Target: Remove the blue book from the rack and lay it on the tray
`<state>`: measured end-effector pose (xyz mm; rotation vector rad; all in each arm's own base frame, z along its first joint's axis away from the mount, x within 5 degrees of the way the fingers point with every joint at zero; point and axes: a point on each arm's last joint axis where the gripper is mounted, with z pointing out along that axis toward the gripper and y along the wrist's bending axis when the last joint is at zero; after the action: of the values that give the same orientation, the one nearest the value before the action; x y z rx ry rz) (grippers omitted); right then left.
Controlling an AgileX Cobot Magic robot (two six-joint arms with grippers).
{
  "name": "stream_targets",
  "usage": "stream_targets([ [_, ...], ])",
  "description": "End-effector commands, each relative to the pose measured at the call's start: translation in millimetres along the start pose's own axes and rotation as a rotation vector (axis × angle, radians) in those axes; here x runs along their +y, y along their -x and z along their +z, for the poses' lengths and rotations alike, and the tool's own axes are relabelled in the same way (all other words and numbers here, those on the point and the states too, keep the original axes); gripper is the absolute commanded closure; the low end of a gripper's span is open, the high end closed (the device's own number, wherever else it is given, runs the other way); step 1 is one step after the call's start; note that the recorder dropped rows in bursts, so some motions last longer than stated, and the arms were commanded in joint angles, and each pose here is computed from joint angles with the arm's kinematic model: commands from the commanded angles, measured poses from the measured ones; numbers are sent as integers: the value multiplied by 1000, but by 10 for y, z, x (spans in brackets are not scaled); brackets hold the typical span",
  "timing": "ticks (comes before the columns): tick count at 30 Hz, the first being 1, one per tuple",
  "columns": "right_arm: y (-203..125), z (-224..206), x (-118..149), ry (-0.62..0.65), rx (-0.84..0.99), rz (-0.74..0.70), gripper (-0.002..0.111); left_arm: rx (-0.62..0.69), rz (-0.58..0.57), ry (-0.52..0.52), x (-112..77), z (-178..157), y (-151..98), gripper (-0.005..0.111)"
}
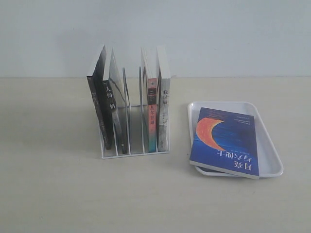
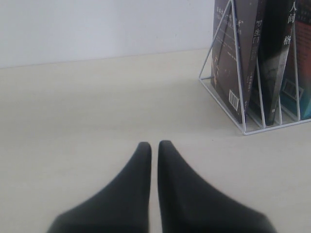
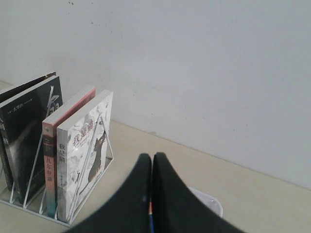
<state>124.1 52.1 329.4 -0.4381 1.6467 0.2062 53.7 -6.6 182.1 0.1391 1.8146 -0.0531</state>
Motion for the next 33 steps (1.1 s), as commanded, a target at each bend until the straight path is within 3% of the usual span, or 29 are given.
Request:
stream_targets([
  [1, -16, -7, -9, -7, 6, 5, 109, -22, -6, 1, 2, -6, 26, 102],
  [22, -10, -19, -9, -8, 0, 5, 109, -22, -6, 1, 2, -6, 26, 102],
  [33, 161, -514, -33, -41, -212, 4, 109, -22, -6, 1, 2, -6, 26, 102],
])
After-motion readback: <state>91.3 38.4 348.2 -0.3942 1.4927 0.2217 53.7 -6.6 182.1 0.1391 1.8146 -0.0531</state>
